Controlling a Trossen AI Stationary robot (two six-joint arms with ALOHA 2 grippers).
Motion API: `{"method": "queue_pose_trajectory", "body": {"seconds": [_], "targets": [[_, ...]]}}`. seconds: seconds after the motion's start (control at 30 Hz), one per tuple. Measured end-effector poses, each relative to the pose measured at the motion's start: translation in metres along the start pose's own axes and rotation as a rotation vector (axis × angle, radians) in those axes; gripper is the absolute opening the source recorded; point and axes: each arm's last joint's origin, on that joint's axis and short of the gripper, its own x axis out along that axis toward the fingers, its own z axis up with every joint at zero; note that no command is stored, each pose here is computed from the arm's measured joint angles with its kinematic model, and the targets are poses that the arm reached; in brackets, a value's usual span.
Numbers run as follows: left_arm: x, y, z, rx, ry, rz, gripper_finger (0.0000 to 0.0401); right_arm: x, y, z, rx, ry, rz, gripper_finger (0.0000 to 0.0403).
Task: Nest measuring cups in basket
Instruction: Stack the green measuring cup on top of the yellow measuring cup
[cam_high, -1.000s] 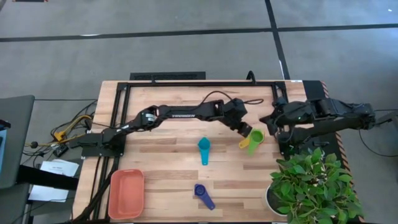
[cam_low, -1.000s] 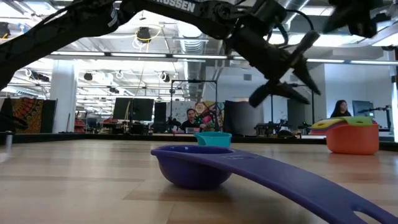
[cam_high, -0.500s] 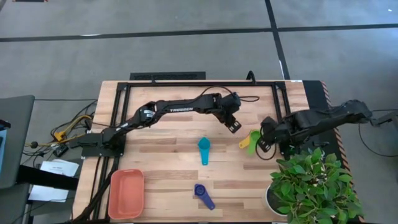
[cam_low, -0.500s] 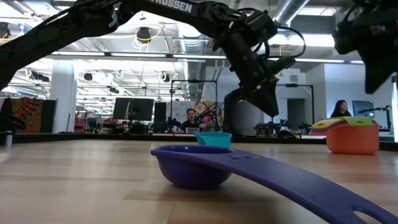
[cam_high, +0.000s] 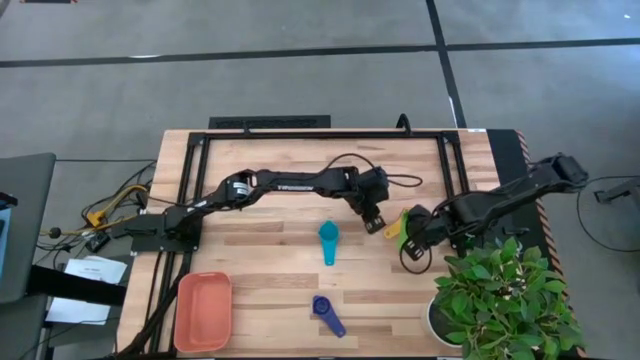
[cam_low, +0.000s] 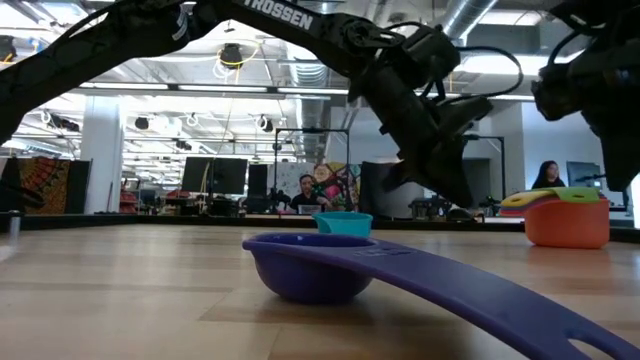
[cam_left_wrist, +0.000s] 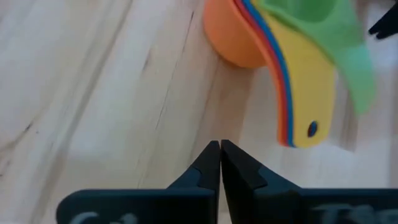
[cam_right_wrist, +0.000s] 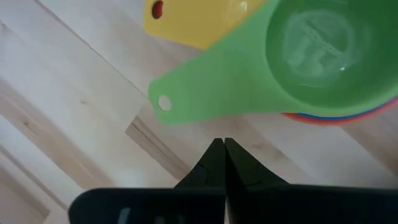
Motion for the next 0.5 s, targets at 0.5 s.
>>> {"method": "queue_pose_trajectory", "body": {"seconds": [0.5], "targets": [[0.001,-0.008,0.002,0.072,-0.037,-0.050,0.0000,0.021,0.014,0.020,-0.044,-0.048,0.033,0.0009]]}}
